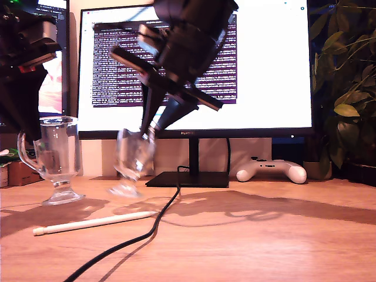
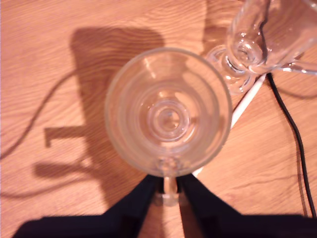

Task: Pick the small glass cups in front of you with each of your hands, and place them behind the white pen

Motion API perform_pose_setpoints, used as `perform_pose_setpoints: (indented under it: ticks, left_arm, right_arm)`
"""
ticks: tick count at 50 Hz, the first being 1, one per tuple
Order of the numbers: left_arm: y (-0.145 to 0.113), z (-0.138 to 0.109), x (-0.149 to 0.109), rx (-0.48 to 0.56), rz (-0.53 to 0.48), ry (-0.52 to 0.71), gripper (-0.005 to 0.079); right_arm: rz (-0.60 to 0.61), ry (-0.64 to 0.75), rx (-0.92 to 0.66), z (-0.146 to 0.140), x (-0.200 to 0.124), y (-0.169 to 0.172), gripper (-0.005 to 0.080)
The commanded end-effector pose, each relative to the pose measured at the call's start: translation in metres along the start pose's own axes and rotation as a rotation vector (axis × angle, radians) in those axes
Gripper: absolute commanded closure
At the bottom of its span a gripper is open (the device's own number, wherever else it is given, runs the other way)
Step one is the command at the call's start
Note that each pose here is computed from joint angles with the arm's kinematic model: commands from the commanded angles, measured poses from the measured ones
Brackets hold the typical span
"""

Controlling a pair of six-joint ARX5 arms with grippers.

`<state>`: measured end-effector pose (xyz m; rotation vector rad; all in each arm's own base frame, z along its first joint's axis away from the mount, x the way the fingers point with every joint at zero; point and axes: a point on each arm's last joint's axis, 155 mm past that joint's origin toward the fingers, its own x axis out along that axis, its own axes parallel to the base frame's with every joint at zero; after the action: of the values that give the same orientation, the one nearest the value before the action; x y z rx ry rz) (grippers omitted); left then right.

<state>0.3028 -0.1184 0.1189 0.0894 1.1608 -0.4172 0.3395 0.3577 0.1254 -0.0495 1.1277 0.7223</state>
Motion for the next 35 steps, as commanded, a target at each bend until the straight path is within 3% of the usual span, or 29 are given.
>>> perform_pose_setpoints:
  ticks: [1,25,35]
  left_arm:
    - [-0.003,0.004,-0.005,0.006,-0.004,-0.027,0.0766]
    - [-0.005,0.005,-0.005,0.013,-0.009,-0.028,0.0766]
    - [-0.006,0.005,-0.005,0.013,-0.017,-0.029,0.0766]
  right_arm:
    - [0.01,-0.006,-0.018,0.005,0.007,0.006,0.0765]
    - [-0.04,0.005,-0.033,0.002,0.02,-0.006,0.0763]
    - [-0.037,0.006,-0.039,0.001,0.021,-0.004,0.0617]
